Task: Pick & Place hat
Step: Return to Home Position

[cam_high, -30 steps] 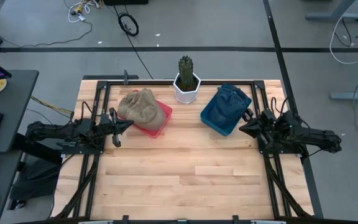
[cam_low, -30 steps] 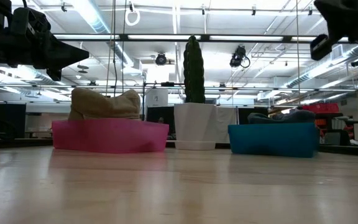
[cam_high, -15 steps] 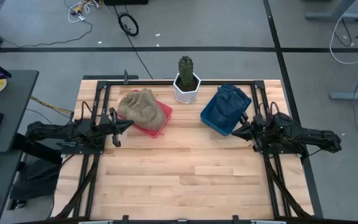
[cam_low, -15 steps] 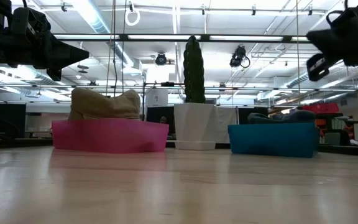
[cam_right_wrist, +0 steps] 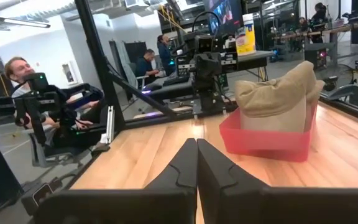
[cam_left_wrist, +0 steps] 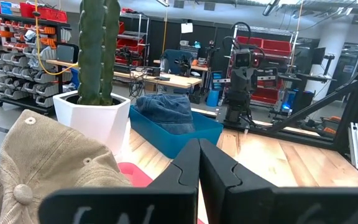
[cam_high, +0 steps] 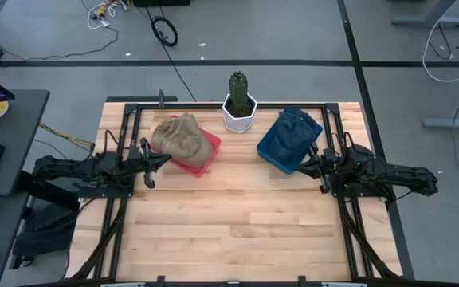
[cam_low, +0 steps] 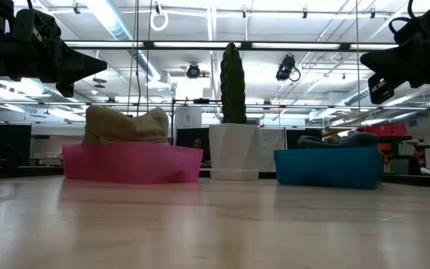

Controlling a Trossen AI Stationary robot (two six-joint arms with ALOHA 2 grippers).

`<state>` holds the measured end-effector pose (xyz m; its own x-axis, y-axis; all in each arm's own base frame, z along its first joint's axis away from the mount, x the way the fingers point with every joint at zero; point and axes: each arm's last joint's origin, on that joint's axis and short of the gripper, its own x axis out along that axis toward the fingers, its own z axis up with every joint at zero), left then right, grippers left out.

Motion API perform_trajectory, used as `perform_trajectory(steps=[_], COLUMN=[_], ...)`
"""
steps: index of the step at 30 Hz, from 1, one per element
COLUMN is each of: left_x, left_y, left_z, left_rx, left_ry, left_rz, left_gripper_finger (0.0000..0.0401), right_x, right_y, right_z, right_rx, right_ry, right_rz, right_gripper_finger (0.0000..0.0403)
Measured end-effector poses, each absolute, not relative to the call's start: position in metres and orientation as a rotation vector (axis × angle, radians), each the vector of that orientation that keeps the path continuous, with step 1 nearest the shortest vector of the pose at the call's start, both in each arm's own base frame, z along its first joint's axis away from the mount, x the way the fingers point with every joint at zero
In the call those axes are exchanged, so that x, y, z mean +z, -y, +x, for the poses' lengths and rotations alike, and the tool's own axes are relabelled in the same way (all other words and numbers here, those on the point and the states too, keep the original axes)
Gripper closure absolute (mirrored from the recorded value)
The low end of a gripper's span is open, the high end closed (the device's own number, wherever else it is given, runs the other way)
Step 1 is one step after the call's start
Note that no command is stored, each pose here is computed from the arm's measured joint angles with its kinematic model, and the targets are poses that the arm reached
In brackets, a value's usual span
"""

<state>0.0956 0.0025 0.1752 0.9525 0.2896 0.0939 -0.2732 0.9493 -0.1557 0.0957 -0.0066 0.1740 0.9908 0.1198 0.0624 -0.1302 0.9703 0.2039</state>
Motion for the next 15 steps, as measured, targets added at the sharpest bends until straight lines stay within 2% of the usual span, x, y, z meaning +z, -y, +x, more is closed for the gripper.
perform_trajectory(steps=[15], left_x=[0.1752], left_y=[-0.0025], left_z=[0.0956], left_rx=[0.287], left_ry=[0.116], left_rz=[-0.142], left_gripper_finger=[0.0396], right_x=[0.174], right_y=[0.0066], right_z=[0.0958], right_rx=[0.123], right_ry=[0.058], right_rz=[0.081], right_gripper_finger=[0.0389])
